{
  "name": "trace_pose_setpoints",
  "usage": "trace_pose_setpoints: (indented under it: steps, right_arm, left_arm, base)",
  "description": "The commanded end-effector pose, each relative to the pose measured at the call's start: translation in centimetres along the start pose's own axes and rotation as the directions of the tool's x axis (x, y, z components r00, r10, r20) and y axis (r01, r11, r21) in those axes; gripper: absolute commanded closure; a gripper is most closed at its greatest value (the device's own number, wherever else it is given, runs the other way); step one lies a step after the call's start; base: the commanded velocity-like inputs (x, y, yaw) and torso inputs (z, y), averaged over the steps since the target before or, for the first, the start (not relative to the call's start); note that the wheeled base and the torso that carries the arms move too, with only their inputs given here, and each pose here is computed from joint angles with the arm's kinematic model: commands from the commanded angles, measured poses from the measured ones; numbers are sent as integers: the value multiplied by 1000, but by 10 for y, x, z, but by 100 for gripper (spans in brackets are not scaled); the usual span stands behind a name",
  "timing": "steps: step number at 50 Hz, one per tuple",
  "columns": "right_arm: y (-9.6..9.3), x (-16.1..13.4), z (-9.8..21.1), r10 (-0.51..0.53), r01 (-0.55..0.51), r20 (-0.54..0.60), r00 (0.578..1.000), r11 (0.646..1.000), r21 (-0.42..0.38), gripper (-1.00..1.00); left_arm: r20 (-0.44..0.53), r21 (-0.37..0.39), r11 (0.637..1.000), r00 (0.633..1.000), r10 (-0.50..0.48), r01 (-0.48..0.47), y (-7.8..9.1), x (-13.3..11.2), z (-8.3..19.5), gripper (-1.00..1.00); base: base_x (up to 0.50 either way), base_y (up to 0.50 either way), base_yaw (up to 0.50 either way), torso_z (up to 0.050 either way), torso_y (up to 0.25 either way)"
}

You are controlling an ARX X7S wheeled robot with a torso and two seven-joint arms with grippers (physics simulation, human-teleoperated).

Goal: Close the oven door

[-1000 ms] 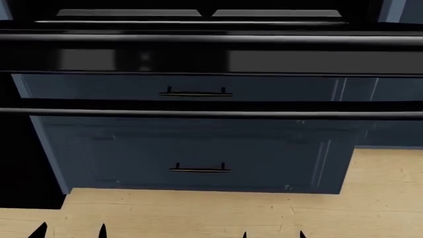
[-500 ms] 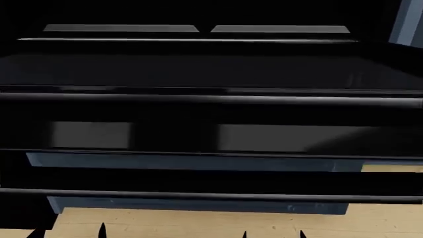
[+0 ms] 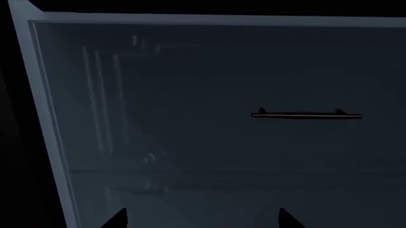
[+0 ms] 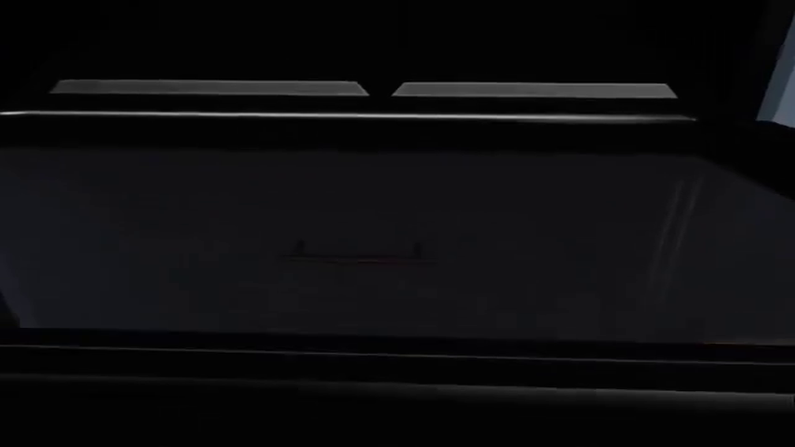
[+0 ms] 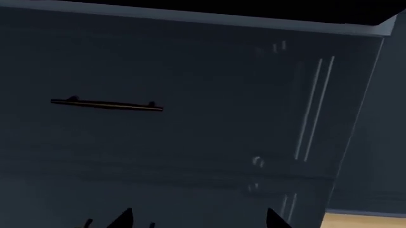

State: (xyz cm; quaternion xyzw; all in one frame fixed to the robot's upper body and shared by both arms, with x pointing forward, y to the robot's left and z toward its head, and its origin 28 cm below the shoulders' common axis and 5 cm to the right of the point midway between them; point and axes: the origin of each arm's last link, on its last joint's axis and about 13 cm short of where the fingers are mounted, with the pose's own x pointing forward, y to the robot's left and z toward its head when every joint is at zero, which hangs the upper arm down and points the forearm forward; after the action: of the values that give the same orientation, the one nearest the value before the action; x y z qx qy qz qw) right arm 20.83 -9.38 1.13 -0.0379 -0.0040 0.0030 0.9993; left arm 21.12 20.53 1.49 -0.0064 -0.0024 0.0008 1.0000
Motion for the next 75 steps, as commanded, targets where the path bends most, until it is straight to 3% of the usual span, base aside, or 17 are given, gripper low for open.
trace_pose_setpoints:
  steps: [1,18,27,33,39,43,46,51,54,65,68,75]
  right_arm:
    - [0,0,0,-1,1,-1,1000,1000,-1,-100]
    - [0,0,1,3,-3,15,1000,1000,-1,-100]
    - [3,0,5,33,-33,21,999,999,-20,-100]
    - [0,1,17,41,-42,18,999,999,33,-100]
    - [-6,1,47,45,-46,50,998,999,21,-100]
    - [-9,-3,65,42,-46,76,996,998,45,-100]
    - [-11,-5,77,31,-35,81,996,998,48,-100]
    - [-15,-3,106,28,-34,95,995,998,60,-100]
    - [-13,-7,118,35,-44,131,991,997,65,-100]
    - [-21,-8,167,7,-19,191,981,998,61,-100]
    - [-23,-6,182,12,-27,222,975,997,67,-100]
    - [-21,3,221,38,-50,285,958,998,36,-100]
  left_arm:
    - [0,0,1000,1000,1,-1,0,0,0,-100]
    - [1,-2,1000,1000,-1,1,0,0,0,-100]
    - [8,-70,997,1000,-8,9,3,0,5,-100]
    - [5,-3,1000,1000,25,-25,0,0,11,-100]
    - [21,-94,995,1000,16,-14,0,-1,48,-100]
    - [64,-113,994,998,8,0,-2,-1,77,-100]
    - [42,-135,991,999,10,-5,-3,-1,89,-100]
    - [68,-114,993,997,35,-27,-8,-3,120,-100]
    - [53,-167,986,999,-2,11,-12,-3,132,-100]
    - [116,-108,992,992,-56,69,-17,-10,187,-100]
    - [103,-56,992,989,-103,109,-19,-5,198,-100]
    - [169,-91,987,979,-115,132,-23,2,242,-100]
  base:
    - [219,0,0,0,0]
    - [195,0,0,0,0]
    - [0,0,0,0,0]
    - [0,0,0,0,0]
    - [0,0,0,0,0]
    - [0,0,0,0,0]
    - [0,0,0,0,0]
    - [0,0,0,0,0]
    - [0,0,0,0,0]
    - [0,0,0,0,0]
    - [0,0,0,0,0]
    - [0,0,0,0,0]
